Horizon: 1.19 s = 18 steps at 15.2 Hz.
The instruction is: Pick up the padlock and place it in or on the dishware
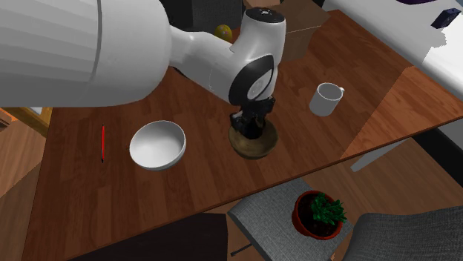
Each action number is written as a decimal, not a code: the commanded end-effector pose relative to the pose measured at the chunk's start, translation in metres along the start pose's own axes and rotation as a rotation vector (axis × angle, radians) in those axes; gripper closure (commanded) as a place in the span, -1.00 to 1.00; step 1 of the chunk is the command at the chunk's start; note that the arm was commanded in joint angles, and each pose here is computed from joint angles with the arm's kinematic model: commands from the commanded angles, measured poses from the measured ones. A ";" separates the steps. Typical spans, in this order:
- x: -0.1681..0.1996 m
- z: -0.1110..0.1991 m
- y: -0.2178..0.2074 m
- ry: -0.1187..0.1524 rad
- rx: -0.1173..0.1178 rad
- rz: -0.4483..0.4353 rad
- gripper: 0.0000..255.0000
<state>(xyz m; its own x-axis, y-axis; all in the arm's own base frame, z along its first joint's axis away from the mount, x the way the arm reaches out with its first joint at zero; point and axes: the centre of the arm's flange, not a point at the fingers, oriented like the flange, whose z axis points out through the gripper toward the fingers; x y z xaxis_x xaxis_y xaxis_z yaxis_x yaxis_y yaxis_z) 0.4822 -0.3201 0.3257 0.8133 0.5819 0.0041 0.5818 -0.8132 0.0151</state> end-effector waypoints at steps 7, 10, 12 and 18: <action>0.001 0.042 -0.001 0.000 -0.001 0.000 1.00; 0.001 0.050 -0.001 0.000 -0.001 0.000 1.00; 0.001 0.050 -0.001 0.000 -0.001 0.000 1.00; 0.001 0.050 -0.001 0.000 -0.001 0.000 -1.00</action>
<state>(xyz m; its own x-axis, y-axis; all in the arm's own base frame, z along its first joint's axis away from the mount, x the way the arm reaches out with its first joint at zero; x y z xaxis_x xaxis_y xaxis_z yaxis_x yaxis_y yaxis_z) 0.4827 -0.3195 0.2760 0.8132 0.5819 0.0041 0.5818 -0.8132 0.0156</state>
